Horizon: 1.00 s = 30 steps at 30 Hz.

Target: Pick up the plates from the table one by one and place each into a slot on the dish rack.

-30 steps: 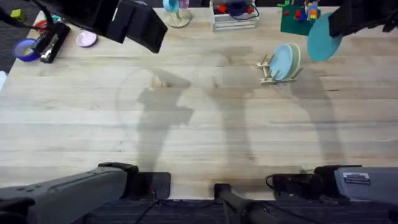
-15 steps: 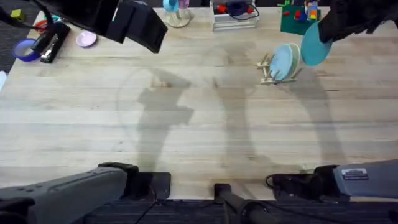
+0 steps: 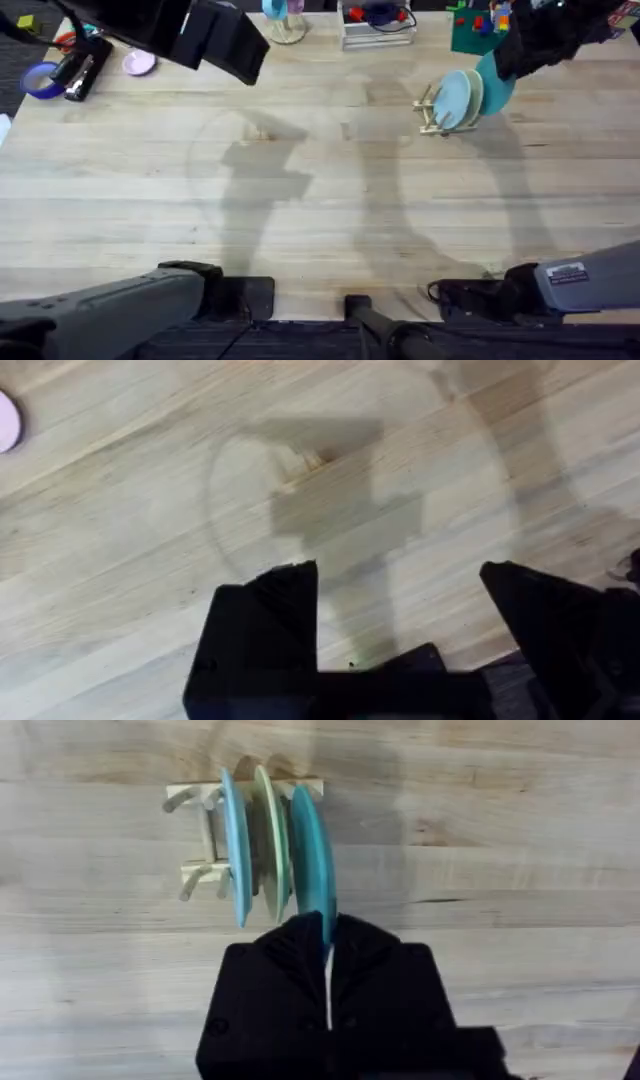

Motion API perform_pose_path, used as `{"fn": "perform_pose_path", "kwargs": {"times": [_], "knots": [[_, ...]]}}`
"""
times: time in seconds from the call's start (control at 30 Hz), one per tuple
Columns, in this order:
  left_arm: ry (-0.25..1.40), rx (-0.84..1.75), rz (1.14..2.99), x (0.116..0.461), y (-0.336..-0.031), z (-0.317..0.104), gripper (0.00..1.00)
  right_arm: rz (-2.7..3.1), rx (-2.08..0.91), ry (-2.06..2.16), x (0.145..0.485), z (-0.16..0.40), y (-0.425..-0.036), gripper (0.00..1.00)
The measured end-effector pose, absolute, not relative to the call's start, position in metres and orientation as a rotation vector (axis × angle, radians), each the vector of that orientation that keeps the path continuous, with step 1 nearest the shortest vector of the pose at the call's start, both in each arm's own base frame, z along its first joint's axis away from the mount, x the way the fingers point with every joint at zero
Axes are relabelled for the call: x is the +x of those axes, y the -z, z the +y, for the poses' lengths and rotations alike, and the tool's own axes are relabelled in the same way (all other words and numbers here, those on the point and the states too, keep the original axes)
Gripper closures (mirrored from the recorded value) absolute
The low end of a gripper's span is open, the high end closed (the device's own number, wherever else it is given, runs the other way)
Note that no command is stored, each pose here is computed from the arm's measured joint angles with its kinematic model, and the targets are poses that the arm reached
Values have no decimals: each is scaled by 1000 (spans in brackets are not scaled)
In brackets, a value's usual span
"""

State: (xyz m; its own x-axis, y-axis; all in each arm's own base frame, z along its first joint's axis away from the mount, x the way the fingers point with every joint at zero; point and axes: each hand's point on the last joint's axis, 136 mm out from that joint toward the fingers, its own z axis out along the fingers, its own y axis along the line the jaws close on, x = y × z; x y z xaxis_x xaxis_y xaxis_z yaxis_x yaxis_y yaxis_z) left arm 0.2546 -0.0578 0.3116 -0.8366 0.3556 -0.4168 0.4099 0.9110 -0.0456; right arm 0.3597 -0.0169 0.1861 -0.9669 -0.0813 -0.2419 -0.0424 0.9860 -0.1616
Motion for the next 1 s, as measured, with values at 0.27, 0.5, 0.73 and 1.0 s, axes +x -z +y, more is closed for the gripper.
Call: {"fn": "perform_pose_path", "kwargs": {"times": [0.27, 0.5, 0.73, 1.0], "knots": [[186, 558, 2667, 255, -312, -58, 6, 2917, -96, 228, 362, -17, -174, 973], [186, 558, 2666, 255, -312, -58, 6, 2918, -97, 224, 363, -16, -173, 973], [175, 557, 2668, 255, -311, -57, 6, 2918, -97, 224, 363, -16, -173, 973], [175, 557, 2668, 255, -311, -57, 6, 2952, -102, 225, 365, -16, -161, 973]]}}
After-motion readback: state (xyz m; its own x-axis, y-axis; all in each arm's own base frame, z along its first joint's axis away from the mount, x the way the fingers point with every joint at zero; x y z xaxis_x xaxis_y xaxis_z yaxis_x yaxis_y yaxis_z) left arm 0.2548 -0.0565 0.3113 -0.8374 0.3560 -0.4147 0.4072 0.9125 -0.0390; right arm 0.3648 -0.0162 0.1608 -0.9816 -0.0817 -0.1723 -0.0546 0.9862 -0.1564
